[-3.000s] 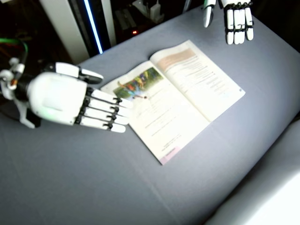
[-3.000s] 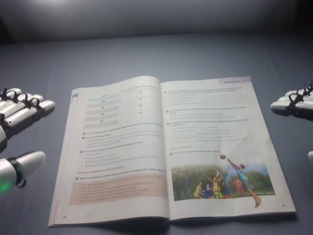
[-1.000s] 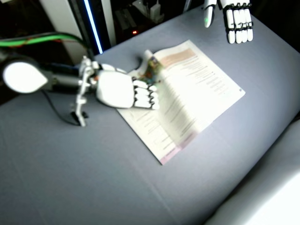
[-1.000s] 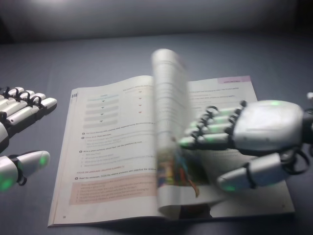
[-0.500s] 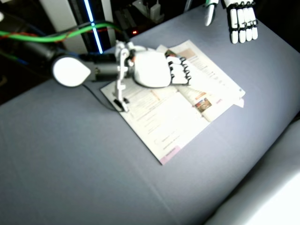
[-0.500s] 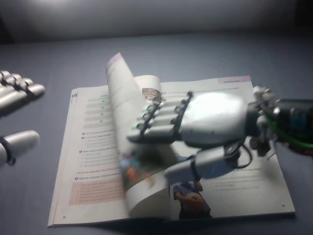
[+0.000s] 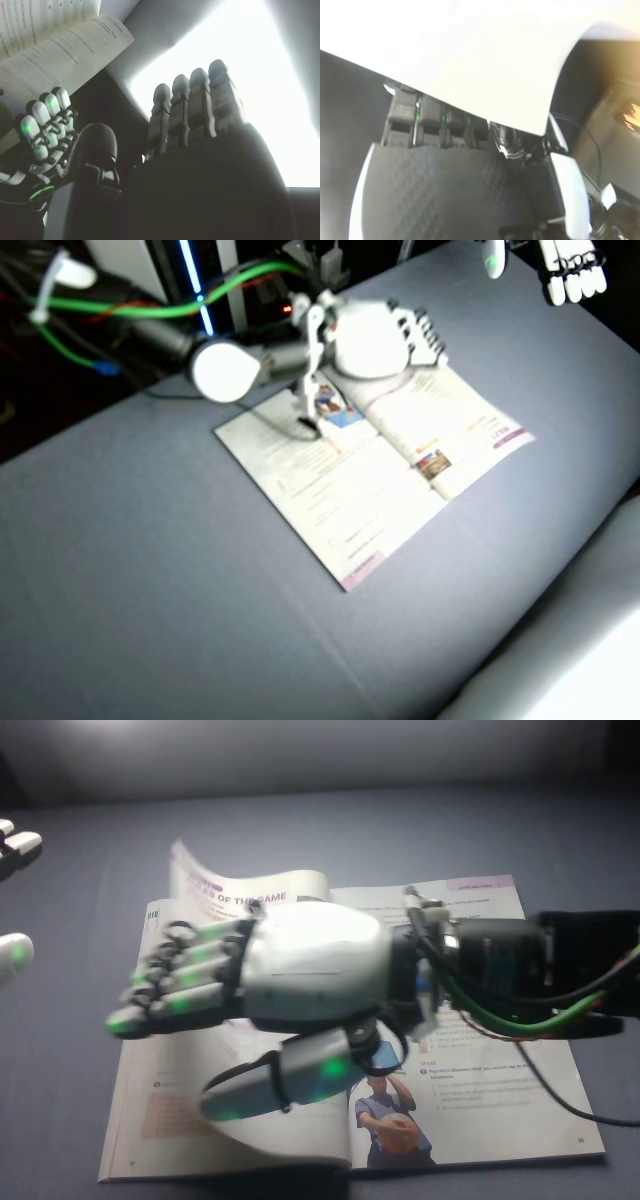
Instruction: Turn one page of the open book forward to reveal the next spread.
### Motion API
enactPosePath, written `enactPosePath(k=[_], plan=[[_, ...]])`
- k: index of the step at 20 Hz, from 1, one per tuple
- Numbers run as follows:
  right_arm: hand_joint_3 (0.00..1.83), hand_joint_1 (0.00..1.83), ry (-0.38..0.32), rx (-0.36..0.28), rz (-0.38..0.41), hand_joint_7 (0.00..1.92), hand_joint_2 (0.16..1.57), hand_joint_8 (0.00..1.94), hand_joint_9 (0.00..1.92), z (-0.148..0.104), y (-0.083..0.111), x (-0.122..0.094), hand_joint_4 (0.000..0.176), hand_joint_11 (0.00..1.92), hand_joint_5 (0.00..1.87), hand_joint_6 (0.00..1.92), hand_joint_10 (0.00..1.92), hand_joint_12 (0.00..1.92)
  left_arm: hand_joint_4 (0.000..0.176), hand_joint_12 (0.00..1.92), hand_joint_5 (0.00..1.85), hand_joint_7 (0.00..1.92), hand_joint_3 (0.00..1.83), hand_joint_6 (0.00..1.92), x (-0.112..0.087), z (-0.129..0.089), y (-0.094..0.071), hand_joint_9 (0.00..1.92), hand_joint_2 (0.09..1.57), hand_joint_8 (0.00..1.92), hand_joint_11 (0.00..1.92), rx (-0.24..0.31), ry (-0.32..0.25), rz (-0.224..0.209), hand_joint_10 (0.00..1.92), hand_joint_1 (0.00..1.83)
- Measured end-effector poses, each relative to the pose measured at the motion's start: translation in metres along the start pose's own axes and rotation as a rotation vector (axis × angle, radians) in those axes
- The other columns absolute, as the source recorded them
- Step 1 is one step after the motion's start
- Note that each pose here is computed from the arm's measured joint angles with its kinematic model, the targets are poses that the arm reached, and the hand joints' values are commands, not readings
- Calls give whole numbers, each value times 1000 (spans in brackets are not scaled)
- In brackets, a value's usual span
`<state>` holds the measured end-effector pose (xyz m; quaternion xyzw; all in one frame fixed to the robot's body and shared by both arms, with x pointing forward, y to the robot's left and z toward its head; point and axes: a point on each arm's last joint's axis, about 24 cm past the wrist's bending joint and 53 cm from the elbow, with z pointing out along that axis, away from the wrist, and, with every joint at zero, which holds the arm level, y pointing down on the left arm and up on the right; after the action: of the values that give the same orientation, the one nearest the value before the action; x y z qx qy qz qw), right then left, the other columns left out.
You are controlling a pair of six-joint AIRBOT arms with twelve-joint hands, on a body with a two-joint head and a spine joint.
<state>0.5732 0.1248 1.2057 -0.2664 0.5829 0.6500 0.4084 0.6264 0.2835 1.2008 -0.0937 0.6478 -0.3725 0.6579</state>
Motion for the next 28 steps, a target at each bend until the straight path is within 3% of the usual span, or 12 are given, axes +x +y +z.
enactPosePath(k=[2,7,11,14,17,19,20,21,23,24,26,28], plan=[[0,0,-17,-67,-13,144,1285,3,118,12,20,-9,0,56,163,7,5,30,0,0,136,83,19,7,-2,1,2,19,1525,8,0,-5,-4,4,6,0],[0,78,-47,-208,-5,200,1315,3,189,22,65,-18,0,149,182,1,6,69,0,8,139,98,18,6,3,1,3,46,1536,10,19,-3,9,4,13,0],[0,1,-63,-246,-32,191,1317,8,139,-5,80,-32,0,72,201,20,0,40,0,5,170,123,19,14,6,1,5,52,1550,15,11,-12,21,2,11,0],[0,0,-117,-172,-41,147,1300,0,84,-37,62,-60,0,46,185,0,0,34,0,14,184,138,7,3,9,0,3,62,1541,2,25,-15,21,-12,3,0],[0,3,-152,-85,-41,165,1234,0,124,-65,41,-64,0,65,138,0,1,39,0,12,187,132,2,2,14,-4,0,68,1536,0,16,-11,31,-18,3,0],[2,79,-186,-44,-15,310,1262,11,225,-75,33,-67,0,144,286,10,11,78,29,0,178,104,56,6,13,-6,-6,4,1570,1,0,5,15,-27,0,0],[16,15,-202,-26,-10,314,1297,5,204,-84,28,-71,0,122,297,6,2,70,0,0,96,26,77,0,11,-7,-9,0,1571,0,0,17,6,-30,0,0],[16,2,-223,17,-14,250,1303,0,136,-99,18,-78,0,73,265,0,0,51,0,0,118,67,42,2,11,-9,-11,9,1549,2,0,22,2,-41,1,0],[8,0,-290,143,9,170,1294,0,118,-139,-9,-95,0,117,210,0,0,80,0,0,130,84,0,4,8,-9,-11,14,1466,5,0,31,-19,-88,3,0],[0,0,-327,187,21,167,1319,7,136,-157,-18,-104,0,23,175,3,17,395,0,0,130,86,2,4,8,-9,-13,23,1478,5,0,42,-27,-107,7,0],[9,0,-439,247,75,220,1411,10,175,-198,-30,-120,0,0,241,10,14,625,0,0,123,73,0,0,11,-10,-23,15,1445,0,0,88,-29,-139,2,0],[0,0,-554,258,120,116,1396,3,97,-232,-30,-130,0,0,170,2,2,407,0,0,110,50,0,7,8,-12,-34,7,1436,13,0,141,-59,-212,2,0]])
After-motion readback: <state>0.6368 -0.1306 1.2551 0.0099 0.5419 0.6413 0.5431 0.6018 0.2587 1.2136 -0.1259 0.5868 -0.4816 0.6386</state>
